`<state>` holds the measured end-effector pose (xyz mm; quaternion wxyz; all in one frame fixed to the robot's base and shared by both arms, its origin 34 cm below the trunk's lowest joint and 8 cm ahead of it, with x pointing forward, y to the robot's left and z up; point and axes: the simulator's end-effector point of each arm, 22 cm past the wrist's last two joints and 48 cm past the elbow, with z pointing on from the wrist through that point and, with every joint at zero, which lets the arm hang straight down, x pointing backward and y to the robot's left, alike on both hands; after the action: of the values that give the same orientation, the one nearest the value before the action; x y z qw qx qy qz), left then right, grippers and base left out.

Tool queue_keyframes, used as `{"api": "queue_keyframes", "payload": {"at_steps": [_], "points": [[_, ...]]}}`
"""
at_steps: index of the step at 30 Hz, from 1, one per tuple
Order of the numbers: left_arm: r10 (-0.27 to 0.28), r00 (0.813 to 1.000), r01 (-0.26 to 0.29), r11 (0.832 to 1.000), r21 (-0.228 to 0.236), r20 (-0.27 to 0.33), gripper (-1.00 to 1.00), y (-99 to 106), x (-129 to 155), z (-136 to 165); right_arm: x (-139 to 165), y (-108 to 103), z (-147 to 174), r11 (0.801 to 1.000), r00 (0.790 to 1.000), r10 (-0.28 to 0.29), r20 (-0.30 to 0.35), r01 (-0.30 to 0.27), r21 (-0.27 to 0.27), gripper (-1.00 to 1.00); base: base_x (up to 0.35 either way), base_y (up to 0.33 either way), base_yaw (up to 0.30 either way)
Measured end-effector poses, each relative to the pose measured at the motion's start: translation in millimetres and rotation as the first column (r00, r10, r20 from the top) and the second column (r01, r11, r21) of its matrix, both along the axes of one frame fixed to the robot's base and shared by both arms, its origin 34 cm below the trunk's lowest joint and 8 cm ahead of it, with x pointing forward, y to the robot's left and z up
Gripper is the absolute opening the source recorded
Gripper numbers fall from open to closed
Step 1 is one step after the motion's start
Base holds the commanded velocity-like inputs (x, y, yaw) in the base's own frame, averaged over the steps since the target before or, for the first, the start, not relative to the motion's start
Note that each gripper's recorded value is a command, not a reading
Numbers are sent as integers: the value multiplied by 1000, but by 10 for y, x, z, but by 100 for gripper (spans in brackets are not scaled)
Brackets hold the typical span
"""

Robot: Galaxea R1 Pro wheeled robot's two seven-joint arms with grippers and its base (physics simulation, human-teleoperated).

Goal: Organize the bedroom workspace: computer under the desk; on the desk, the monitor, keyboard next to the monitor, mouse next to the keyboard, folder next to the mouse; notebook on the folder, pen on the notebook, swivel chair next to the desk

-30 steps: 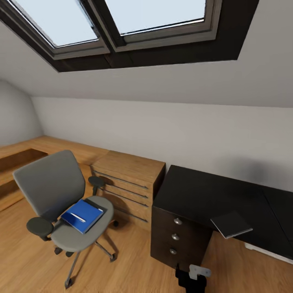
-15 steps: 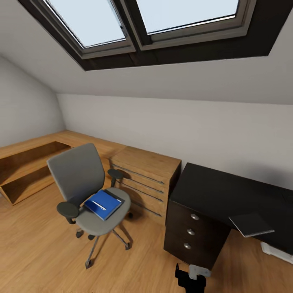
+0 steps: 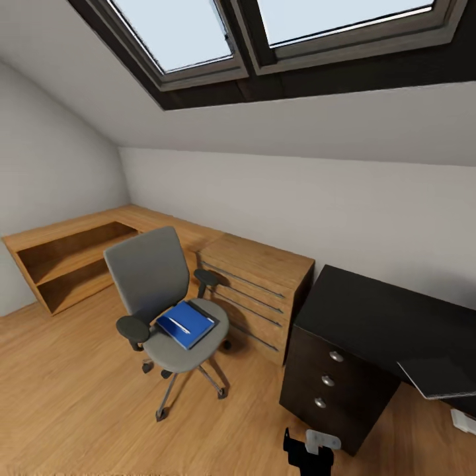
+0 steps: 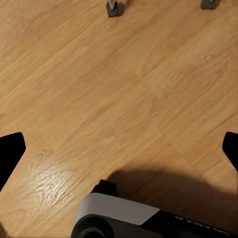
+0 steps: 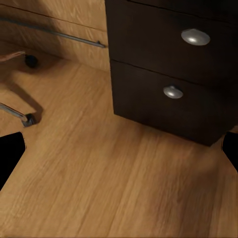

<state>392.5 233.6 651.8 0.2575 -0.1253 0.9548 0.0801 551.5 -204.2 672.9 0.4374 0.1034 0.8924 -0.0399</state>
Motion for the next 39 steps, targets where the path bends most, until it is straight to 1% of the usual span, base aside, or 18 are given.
{"api": "queue_keyframes", "payload": {"at_steps": [8,10,12,14,15,17,18,19,21,25,27,39], "points": [[11,1000,-11,1000,1,1,100,33,-12,-17,-24,14,-36,1000,1000,1,-9,-1,1,100,0,0,201],[80,997,-80,997,13,3,100,261,9,-18,-30,25,-45,1000,1000,2,-11,-2,2,100,0,0,202],[95,996,-95,995,17,1,100,316,3,-25,-36,27,-54,1000,1000,2,-13,-2,2,100,0,0,202],[125,992,-125,992,26,-5,100,432,-20,-41,-42,25,-64,1000,1000,2,-15,-2,2,100,0,0,202],[187,982,-186,982,42,-14,100,640,-68,-66,-45,25,-69,1000,1000,2,-17,-1,2,100,0,0,202],[233,972,-231,971,54,-23,100,798,-122,-89,-51,23,-78,1000,1000,1,-19,-1,2,100,0,0,202],[296,954,-293,953,74,-39,100,1024,-233,-131,-54,23,-83,1000,1000,2,-20,-2,2,100,0,0,202],[319,946,-314,946,79,-52,100,1110,-306,-170,-58,22,-88,1000,1000,1,-21,-1,2,100,0,0,202],[323,945,-318,945,69,-61,100,1120,-343,-208,-64,22,-97,1000,1000,1,-24,-1,2,100,0,0,202],[308,949,-307,951,32,-66,100,1064,-347,-260,-76,24,-116,1000,1000,1,-28,-1,2,100,0,0,202],[304,950,-303,953,23,-68,100,1049,-350,-274,-83,23,-126,1000,1000,1,-30,-1,2,100,0,0,203],[296,952,-296,955,12,-80,100,1005,-383,-317,-121,24,-182,1000,999,1,-44,-1,2,100,0,0,203]]}}
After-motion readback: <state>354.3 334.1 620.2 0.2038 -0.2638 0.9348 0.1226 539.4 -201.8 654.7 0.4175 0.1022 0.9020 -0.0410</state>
